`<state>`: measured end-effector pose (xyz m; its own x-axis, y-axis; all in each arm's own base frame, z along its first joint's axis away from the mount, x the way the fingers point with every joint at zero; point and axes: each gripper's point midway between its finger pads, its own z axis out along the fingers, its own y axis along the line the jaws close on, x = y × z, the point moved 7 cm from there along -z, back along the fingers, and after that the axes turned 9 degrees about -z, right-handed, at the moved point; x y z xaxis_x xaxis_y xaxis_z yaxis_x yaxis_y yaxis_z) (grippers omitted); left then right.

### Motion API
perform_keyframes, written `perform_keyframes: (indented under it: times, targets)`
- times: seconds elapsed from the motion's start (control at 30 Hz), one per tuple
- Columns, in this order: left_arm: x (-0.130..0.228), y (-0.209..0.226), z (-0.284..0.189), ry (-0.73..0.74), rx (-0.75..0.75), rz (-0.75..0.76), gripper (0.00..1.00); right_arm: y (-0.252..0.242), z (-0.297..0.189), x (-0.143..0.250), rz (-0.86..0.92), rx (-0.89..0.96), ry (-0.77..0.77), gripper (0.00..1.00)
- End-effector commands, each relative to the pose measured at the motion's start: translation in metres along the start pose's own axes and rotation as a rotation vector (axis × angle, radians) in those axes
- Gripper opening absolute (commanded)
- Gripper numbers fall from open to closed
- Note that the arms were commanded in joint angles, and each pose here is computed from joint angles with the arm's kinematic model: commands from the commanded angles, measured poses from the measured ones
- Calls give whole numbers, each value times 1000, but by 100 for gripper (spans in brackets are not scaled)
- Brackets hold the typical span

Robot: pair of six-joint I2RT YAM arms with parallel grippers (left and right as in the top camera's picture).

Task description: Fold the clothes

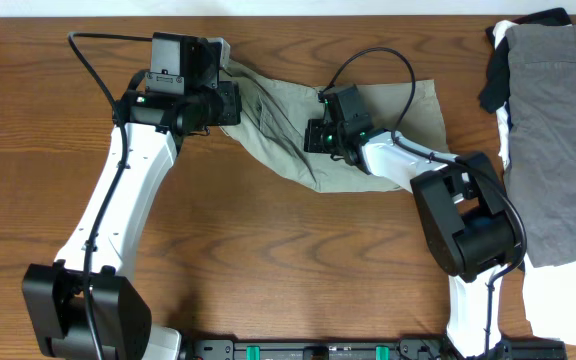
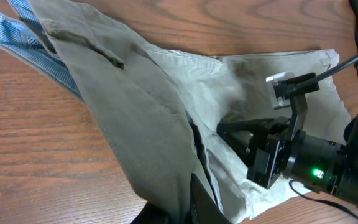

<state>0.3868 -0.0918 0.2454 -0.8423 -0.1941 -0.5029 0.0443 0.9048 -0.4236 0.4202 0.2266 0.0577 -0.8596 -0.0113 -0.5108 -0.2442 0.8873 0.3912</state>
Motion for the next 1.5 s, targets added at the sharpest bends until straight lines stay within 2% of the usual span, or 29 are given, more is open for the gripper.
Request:
perform_keyframes:
  times: [0.0, 0.17, 0.4, 0.83, 1.0, 1.3, 1.47]
  targets:
    - [-5, -4, -10, -34, 10, 27, 8, -2, -19, -28, -28, -15, -67, 1]
    - [-2, -12, -8, -25, 21, 44, 8, -8, -36, -59, -34, -17, -153, 1]
    - [3, -23, -5, -13, 37, 85, 8, 0, -34, -71, -69, -47, -232, 1]
    - [3, -23, -5, -12, 37, 84, 8, 7, 28, -28, -85, -27, -153, 1]
    - [3, -23, -5, -12, 36, 84, 8, 3, 35, -24, -85, 5, -152, 1]
    - [4, -22, -6, -7, 35, 83, 8, 17, -1, -82, -135, -50, -232, 1]
    - [4, -22, -6, -7, 35, 83, 8, 13, -6, -92, -136, -30, -238, 1]
